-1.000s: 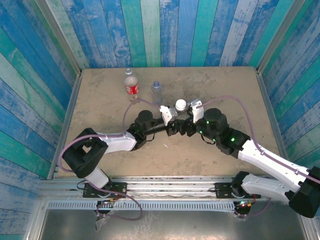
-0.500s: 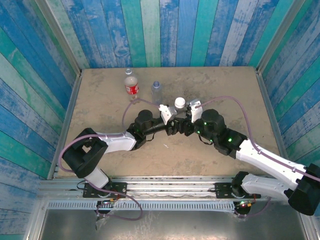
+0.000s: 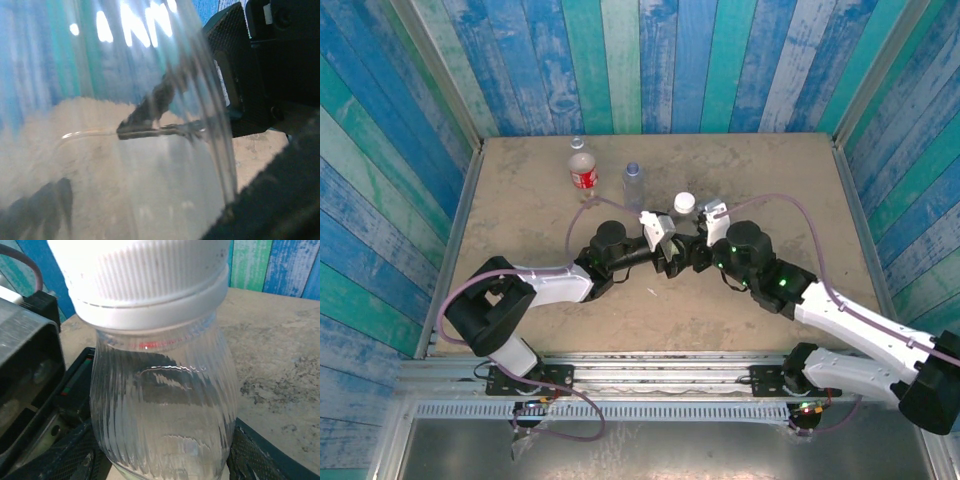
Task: Screw on the bottle caps
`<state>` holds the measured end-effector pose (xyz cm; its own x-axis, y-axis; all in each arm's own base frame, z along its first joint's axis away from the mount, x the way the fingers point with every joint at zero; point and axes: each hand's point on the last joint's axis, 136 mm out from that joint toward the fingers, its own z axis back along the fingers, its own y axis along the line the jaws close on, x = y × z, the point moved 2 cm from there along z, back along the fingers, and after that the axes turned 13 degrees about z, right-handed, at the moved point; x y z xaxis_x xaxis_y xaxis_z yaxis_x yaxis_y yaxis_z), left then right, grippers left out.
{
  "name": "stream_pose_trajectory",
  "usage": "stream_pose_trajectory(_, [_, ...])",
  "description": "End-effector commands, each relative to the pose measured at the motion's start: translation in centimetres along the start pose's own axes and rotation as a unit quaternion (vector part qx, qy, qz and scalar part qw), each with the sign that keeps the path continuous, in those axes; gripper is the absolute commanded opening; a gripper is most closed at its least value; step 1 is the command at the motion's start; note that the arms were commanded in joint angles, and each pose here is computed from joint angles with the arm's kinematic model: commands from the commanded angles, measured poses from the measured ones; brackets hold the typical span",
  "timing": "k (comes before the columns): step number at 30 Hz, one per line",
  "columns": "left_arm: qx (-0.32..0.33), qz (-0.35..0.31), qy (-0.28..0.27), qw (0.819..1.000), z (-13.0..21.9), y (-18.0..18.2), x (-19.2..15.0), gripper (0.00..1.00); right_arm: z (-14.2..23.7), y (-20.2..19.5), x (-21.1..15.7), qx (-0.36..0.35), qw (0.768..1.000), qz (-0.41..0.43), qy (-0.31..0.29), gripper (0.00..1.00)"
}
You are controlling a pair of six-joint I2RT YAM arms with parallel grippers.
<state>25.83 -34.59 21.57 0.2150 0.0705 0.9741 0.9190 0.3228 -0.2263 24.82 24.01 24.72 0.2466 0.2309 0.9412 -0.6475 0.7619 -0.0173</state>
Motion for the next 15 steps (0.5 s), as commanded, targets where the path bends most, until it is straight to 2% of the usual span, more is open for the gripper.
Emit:
stream_pose_trajectory(1, [-0.004,-0.014,-0.014,1.0,0.1,-0.4,0.8,0.98,0.7,-0.6,0.1,-0.013,1.0,-0.004,-0.01,0.42])
stream_pose_trajectory(7, [-0.004,-0.006,-0.024,1.0,0.2,-0.3,0.5,0.97,2.2,-0.6,1.1,0.0,0.999,-0.025,-0.049,0.4])
stream_pose_trajectory(9, [-0.008,-0.006,-0.027,1.0,0.2,-0.4,0.5,0.94,2.7,-0.5,1.4,0.007,0.998,-0.034,-0.06,0.4])
stream_pose_trajectory(11, [-0.016,-0.008,-0.029,0.999,0.1,-0.6,0.6,0.86,2.9,-0.4,1.7,0.016,0.997,-0.043,-0.069,0.4])
stream_pose_trajectory(15, [-0.029,-0.013,-0.024,0.999,-0.1,-0.9,0.5,0.84,3.3,-0.3,2.0,0.026,0.994,-0.061,-0.083,0.4])
